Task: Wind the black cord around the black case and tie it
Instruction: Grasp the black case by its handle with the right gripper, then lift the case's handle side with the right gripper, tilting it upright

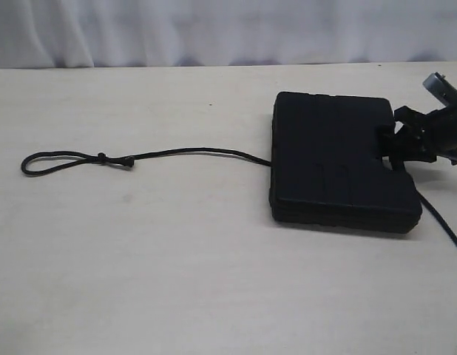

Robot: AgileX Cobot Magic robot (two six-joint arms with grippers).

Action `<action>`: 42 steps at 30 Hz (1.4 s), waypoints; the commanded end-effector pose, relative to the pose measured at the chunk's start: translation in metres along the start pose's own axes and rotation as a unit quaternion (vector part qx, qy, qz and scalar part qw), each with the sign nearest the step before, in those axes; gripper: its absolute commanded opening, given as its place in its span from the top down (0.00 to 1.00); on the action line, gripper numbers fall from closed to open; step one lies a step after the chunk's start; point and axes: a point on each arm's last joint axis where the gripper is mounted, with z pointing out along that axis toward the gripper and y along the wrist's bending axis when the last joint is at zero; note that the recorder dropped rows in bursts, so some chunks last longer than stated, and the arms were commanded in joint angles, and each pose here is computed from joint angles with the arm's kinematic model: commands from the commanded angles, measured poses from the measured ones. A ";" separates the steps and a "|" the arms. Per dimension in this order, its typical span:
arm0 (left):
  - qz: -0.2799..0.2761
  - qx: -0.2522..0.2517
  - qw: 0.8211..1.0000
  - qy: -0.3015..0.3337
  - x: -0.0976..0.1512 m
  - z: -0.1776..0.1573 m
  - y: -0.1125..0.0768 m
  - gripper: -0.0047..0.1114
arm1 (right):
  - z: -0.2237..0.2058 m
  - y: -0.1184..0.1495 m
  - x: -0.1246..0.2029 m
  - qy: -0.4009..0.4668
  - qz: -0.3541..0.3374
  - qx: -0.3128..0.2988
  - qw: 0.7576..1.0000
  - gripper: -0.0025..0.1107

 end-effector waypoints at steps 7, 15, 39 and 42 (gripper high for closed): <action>-0.003 0.001 1.000 -0.002 0.000 0.000 0.000 0.96 | -0.020 0.027 -0.012 0.013 -0.017 -0.089 0.996 0.94; -0.003 0.001 1.000 -0.002 0.000 0.000 0.000 0.96 | -0.047 0.054 -0.018 -0.021 -0.035 -0.125 0.991 0.94; -0.003 0.001 1.000 -0.002 0.000 0.000 0.000 0.96 | -0.079 0.209 0.010 -0.047 -0.212 -0.001 0.976 0.94; -0.003 0.001 1.000 -0.002 0.000 0.000 0.000 0.96 | -0.076 0.226 0.018 -0.045 -0.235 0.027 0.971 0.94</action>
